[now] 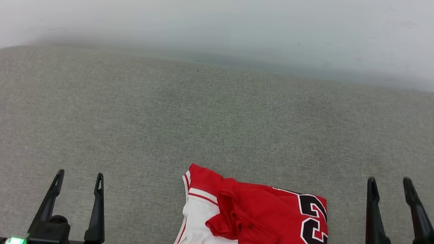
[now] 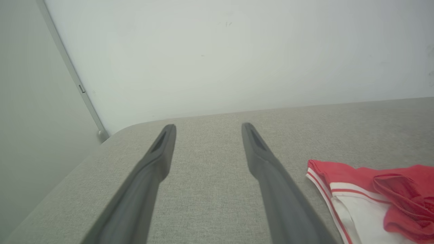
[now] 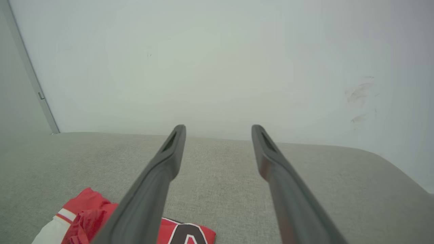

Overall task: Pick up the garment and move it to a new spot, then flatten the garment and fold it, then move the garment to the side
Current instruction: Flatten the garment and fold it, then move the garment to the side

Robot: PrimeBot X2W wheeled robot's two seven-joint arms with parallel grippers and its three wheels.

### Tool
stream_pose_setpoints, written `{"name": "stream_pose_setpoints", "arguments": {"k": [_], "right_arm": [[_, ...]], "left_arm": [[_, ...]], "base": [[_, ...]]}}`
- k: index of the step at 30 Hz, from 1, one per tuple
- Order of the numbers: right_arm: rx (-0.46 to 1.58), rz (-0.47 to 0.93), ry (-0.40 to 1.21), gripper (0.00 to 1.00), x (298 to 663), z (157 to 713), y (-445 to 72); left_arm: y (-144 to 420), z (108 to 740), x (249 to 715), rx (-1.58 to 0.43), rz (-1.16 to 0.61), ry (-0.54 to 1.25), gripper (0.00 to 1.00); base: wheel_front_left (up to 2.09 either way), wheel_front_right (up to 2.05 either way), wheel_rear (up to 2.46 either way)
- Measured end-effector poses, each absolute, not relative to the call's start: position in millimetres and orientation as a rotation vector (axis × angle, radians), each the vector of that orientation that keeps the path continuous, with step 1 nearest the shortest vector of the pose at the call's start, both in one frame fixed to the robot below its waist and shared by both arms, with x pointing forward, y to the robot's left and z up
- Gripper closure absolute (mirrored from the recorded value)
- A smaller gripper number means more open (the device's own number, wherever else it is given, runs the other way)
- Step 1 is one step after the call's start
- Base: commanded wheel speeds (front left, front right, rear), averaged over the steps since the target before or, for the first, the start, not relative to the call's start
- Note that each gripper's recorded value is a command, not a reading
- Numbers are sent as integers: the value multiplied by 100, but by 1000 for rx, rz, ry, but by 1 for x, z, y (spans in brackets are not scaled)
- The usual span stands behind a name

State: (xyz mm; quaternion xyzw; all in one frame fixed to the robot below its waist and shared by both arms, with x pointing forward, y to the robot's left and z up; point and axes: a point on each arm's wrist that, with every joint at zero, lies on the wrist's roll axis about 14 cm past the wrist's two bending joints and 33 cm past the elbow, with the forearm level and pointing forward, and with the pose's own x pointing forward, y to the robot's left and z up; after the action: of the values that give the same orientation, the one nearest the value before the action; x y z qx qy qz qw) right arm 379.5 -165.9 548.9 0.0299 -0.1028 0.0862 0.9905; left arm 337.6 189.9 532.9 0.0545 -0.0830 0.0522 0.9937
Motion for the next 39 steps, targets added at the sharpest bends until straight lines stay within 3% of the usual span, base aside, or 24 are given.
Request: {"name": "stream_pose_setpoints", "arguments": {"k": [8, 14, 25, 28, 32, 39], "right_arm": [[92, 116, -140, 0, 349, 525, -171], [88, 101, -152, 0, 348, 528, -173], [-24, 138, -380, 0, 404, 611, -187], [-55, 203, -253, 0, 425, 602, -178], [-58, 308, 63, 0, 440, 563, -166], [86, 424, 646, 0, 414, 483, -168]], "left_arm": [[192, 532, 332, 104, 109, -163, 0], [192, 530, 331, 99, 106, -157, 0], [189, 526, 340, 89, 103, -142, 0], [189, 525, 343, 87, 105, -139, 0], [189, 523, 345, 86, 105, -131, 0], [190, 520, 352, 84, 105, -124, 0]], "base": [[0, 0, 0], [0, 0, 0], [0, 0, 0], [0, 0, 0], [0, 0, 0], [0, 0, 0]]}}
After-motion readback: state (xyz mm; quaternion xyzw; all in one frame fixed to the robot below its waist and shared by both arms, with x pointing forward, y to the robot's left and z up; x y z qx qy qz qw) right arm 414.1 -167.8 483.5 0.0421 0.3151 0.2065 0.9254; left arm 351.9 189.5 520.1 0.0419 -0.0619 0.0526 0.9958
